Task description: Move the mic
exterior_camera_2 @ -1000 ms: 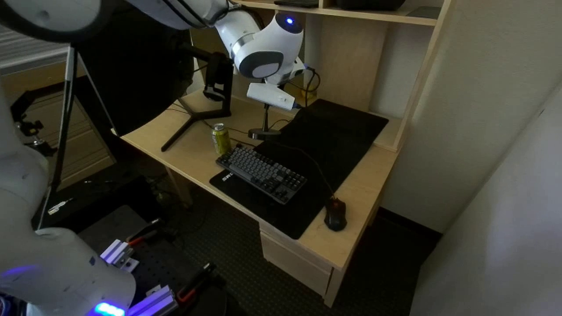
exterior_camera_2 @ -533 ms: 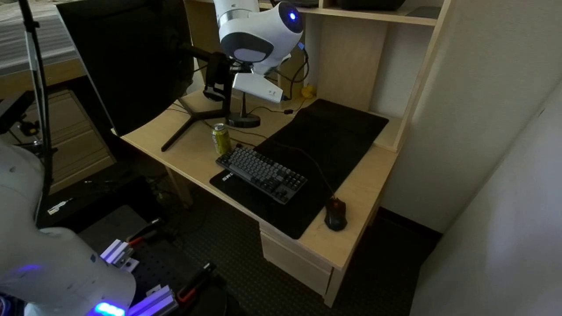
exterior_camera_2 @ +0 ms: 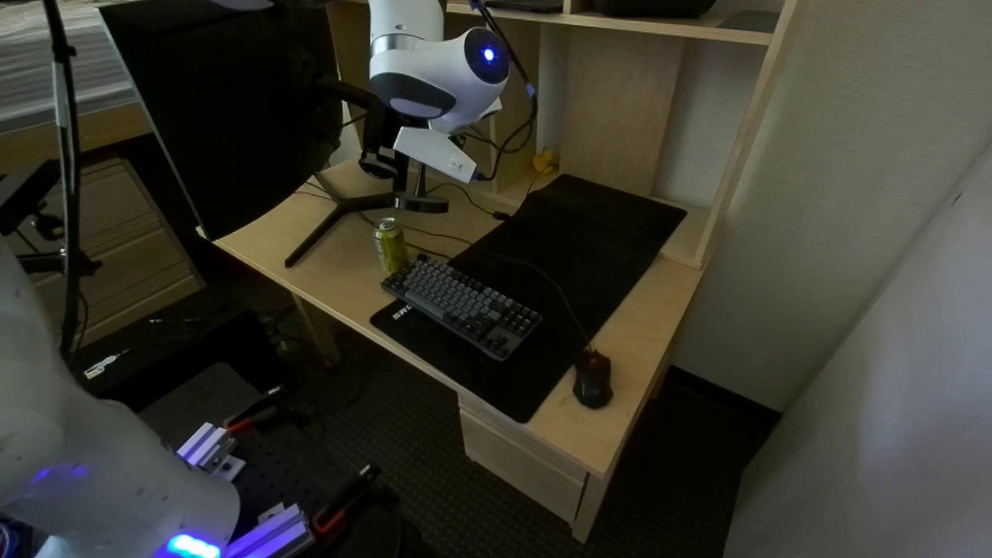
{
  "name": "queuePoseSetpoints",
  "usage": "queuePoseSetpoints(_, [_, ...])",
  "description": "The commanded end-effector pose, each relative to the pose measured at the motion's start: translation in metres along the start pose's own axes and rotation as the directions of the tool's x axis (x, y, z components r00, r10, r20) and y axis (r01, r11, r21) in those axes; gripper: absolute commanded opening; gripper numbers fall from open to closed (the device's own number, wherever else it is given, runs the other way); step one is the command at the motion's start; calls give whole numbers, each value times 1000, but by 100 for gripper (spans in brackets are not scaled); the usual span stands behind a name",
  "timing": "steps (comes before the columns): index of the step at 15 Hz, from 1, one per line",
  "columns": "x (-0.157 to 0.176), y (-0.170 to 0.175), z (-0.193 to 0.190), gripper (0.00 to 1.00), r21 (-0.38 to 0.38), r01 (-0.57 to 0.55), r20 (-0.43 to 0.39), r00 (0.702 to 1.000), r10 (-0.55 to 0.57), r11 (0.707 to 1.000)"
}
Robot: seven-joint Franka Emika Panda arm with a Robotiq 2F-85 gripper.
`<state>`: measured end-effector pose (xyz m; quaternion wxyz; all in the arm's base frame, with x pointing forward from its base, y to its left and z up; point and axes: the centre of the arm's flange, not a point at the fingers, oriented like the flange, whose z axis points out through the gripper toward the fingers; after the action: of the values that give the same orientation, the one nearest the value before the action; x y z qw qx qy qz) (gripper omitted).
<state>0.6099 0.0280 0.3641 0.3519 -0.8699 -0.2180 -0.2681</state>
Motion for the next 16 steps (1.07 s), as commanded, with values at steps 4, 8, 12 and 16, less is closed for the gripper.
queuePoseSetpoints(4, [6, 10, 29, 1, -8, 17, -35, 999, -17, 1000])
queuePoseSetpoints(8, [25, 9, 83, 1, -61, 53, -113, 992, -59, 997])
queuePoseSetpoints(12, [54, -6, 134, 1, -171, 114, -213, 965, -150, 979])
queuePoseSetpoints(16, [87, -12, 152, 1, -236, 94, -295, 941, -163, 967])
